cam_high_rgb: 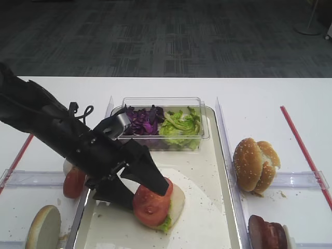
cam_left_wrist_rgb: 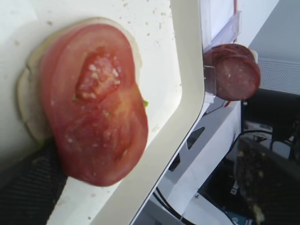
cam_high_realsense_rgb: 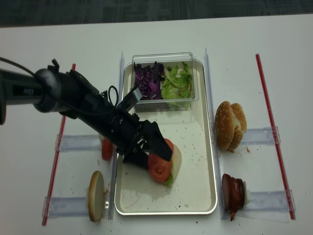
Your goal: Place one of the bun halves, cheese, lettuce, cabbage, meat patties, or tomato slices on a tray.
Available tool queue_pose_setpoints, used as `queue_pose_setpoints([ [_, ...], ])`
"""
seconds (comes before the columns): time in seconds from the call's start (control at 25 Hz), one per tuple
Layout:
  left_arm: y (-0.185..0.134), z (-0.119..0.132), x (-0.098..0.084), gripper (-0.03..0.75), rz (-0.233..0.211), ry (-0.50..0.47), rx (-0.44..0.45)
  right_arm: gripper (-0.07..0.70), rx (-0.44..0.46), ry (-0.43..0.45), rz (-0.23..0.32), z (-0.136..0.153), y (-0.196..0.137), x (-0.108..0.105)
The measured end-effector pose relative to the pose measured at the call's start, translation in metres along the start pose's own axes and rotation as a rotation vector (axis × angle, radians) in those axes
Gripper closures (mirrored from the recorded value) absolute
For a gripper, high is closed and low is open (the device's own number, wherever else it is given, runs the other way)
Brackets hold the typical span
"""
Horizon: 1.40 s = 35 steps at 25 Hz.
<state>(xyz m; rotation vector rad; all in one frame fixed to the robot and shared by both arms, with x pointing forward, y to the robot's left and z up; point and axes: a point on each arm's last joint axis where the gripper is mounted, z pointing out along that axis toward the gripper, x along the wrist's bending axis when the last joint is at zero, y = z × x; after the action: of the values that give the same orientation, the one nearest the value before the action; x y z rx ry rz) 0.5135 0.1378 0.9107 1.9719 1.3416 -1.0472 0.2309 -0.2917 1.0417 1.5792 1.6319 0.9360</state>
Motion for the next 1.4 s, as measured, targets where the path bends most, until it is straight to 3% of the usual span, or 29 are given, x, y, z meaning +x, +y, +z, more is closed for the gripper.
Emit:
queue_pose_setpoints([
  [0.2,0.011,-0.009,-0.003,0.055,0.055,0.076,0.031,0.186,0.0,0.0,0.0,0.0,0.0,0.0],
  [0.68,0.05,-0.042,-0.028,0.055,0.096,0.273,0.005,0.186,0.0,0.0,0.0,0.0,0.0,0.0],
  [1.08,0.072,-0.052,-0.076,0.055,0.204,0.589,0.014,0.186,0.0,0.0,0.0,0.0,0.0,0.0],
  [1.24,0.074,-0.053,-0.081,0.055,0.221,0.741,0.026,0.186,0.0,0.0,0.0,0.0,0.0,0.0],
  [1.4,0.074,-0.059,-0.075,0.055,0.204,0.894,0.031,0.186,0.0,0.0,0.0,0.0,0.0,0.0],
])
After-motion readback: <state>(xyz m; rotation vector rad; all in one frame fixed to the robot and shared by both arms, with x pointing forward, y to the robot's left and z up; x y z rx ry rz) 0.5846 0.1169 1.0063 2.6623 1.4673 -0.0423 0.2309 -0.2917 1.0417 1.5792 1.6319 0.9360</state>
